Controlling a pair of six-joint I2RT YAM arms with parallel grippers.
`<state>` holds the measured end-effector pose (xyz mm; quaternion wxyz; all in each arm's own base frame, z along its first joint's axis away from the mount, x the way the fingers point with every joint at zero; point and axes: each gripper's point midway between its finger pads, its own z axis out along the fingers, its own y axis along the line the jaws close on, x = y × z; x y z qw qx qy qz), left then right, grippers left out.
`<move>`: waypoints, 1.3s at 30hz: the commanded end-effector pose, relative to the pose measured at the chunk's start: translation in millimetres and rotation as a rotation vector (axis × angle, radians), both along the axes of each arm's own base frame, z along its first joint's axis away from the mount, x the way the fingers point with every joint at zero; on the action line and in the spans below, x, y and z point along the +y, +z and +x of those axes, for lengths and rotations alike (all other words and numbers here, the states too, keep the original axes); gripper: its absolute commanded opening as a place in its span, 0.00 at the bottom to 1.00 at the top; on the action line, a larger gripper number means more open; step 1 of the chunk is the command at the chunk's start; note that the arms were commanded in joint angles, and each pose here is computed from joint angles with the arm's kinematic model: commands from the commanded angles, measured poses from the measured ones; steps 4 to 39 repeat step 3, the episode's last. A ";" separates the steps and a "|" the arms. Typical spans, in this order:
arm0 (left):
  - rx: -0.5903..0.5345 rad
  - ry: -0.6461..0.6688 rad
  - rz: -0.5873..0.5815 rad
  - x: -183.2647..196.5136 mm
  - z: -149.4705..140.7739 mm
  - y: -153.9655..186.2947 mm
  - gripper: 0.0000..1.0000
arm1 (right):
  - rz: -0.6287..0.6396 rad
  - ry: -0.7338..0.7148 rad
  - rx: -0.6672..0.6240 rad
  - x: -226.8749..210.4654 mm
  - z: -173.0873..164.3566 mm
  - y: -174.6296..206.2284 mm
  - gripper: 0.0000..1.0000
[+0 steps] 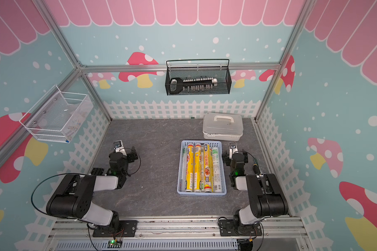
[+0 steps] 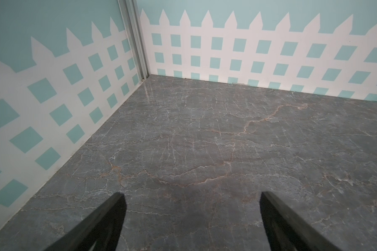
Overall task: Put the plastic wrap into the basket
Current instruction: Reset both arms
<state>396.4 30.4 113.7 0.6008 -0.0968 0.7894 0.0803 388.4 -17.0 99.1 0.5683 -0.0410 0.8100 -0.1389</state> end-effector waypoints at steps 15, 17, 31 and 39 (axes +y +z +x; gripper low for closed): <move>-0.019 -0.004 -0.007 -1.8 1.9 3.8 0.99 | 0.001 0.043 0.010 12.1 3.2 -1.4 0.99; -0.019 -0.004 -0.007 -1.8 1.9 3.8 0.99 | 0.001 0.043 0.010 12.1 3.2 -1.4 0.99; -0.019 -0.004 -0.007 -1.8 1.9 3.8 0.99 | 0.001 0.043 0.010 12.1 3.2 -1.4 0.99; -0.019 -0.004 -0.007 -1.8 1.9 3.8 0.99 | 0.001 0.043 0.010 12.1 3.2 -1.4 0.99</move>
